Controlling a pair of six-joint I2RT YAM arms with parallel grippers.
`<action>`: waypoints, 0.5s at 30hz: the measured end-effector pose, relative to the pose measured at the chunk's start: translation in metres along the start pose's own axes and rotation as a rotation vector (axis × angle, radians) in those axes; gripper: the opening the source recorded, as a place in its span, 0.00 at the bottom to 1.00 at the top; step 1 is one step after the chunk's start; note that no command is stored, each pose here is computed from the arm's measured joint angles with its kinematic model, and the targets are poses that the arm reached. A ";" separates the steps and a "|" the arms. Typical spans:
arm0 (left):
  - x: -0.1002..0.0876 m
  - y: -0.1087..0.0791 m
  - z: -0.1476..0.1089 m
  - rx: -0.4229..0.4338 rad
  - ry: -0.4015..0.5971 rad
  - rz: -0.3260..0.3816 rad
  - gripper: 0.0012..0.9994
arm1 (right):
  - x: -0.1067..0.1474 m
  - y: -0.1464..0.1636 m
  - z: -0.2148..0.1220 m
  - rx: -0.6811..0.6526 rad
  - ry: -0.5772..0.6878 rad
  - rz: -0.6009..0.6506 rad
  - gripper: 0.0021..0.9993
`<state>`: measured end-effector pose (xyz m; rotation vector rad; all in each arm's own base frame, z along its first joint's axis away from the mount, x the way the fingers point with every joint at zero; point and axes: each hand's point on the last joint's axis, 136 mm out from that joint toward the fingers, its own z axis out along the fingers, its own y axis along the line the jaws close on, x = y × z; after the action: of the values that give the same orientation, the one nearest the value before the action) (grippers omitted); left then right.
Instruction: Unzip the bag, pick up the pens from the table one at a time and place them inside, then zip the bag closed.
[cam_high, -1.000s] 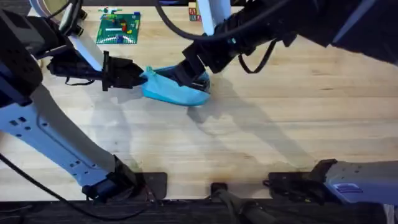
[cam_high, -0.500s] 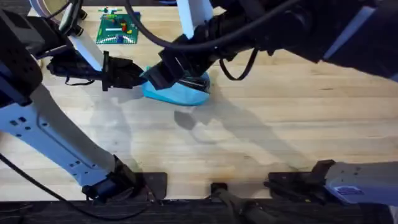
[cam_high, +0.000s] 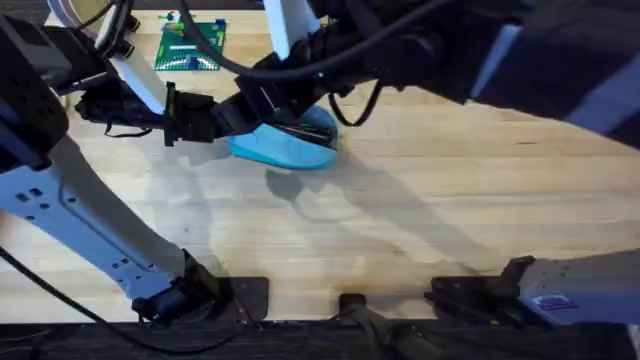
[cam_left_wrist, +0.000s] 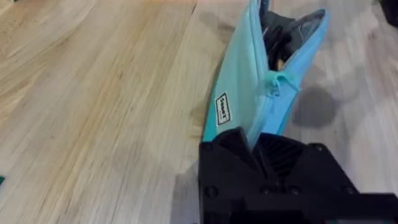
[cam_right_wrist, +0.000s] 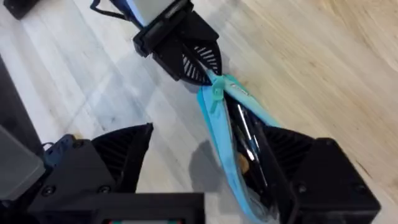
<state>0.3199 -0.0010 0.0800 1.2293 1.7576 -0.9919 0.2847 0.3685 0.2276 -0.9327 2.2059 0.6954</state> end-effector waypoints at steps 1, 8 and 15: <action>0.000 0.000 0.000 0.000 0.000 0.000 0.04 | 0.000 -0.001 0.003 0.000 -0.001 0.000 1.00; 0.000 0.000 0.000 0.000 0.000 0.000 0.04 | -0.003 -0.006 0.033 -0.002 -0.018 -0.005 0.94; 0.000 0.000 0.000 0.000 0.000 0.000 0.04 | 0.019 -0.018 0.084 0.005 0.036 0.005 0.91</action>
<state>0.3199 -0.0010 0.0800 1.2293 1.7576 -0.9919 0.3173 0.4051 0.1550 -0.9441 2.2414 0.6804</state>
